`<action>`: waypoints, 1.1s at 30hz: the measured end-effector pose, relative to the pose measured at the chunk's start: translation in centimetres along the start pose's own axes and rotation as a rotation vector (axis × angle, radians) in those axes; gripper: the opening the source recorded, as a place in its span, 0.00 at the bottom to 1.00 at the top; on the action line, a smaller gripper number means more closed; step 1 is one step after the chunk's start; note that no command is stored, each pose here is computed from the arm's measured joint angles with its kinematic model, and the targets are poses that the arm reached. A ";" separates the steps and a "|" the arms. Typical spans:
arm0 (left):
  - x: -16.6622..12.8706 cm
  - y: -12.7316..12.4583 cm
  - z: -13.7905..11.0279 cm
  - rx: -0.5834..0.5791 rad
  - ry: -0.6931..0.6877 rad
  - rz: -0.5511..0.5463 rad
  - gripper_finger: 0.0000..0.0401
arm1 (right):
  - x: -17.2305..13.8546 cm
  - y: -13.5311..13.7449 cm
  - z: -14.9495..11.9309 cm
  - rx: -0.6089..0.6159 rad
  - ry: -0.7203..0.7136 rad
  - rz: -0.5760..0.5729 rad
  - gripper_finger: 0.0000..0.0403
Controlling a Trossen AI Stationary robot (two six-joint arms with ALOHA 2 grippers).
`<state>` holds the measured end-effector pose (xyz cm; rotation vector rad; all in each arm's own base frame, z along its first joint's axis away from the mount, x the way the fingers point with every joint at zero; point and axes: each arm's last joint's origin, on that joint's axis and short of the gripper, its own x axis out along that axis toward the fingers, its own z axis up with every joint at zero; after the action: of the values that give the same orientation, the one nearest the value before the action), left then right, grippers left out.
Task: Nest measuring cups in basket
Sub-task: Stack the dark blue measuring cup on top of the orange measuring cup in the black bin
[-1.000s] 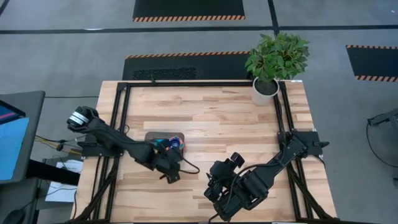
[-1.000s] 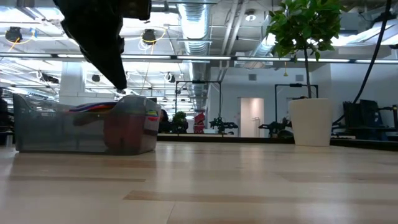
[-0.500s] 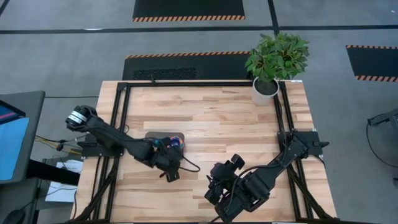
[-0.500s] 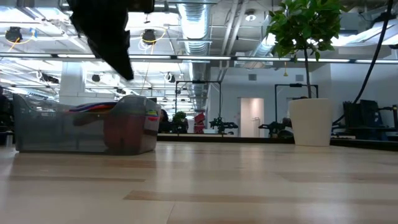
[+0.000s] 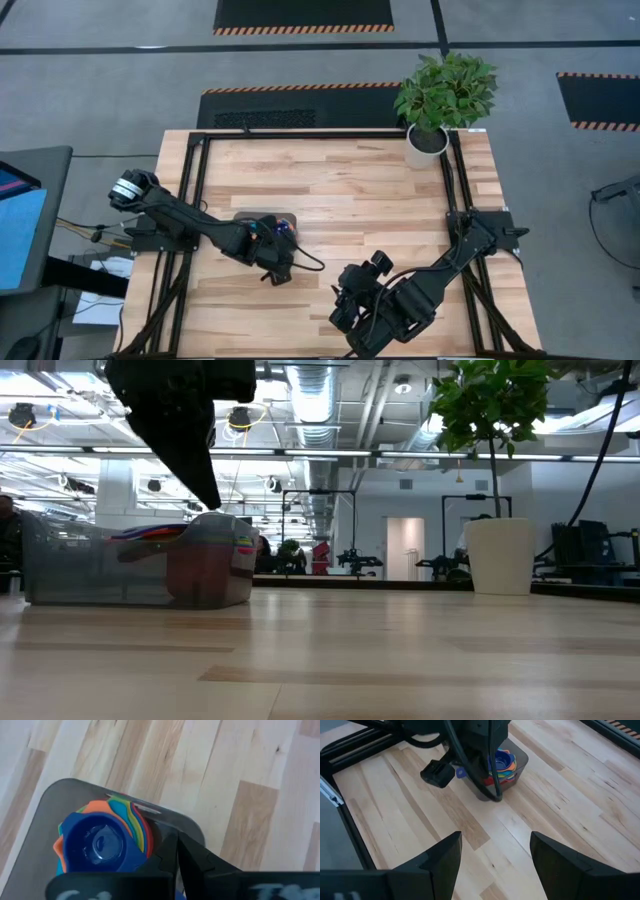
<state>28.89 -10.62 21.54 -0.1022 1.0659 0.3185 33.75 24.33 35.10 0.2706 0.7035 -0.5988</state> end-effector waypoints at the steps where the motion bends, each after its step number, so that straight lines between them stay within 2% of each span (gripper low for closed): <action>1: 0.0 0.0 0.1 -0.002 -0.007 -0.002 0.00 | 0.0 0.0 0.0 -0.001 0.000 0.000 0.64; 7: 0.1 -0.1 0.1 -0.009 0.001 -0.028 0.00 | 0.0 0.0 0.0 -0.002 0.001 0.000 0.64; 18: 1.1 -0.1 -0.2 -0.017 0.020 0.024 0.00 | -0.2 0.1 -0.2 -0.007 0.001 0.004 0.64; 26: 1.4 0.4 -1.6 0.020 0.187 0.069 0.00 | -0.2 0.1 -0.2 -0.006 0.001 0.006 0.64; 33: 0.9 0.5 -1.4 0.006 0.193 0.086 0.00 | -0.2 0.1 -0.2 -0.006 0.001 0.007 0.64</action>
<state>27.97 -10.27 20.17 -0.0832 1.2647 0.3887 33.59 24.63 35.08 0.2679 0.7043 -0.5897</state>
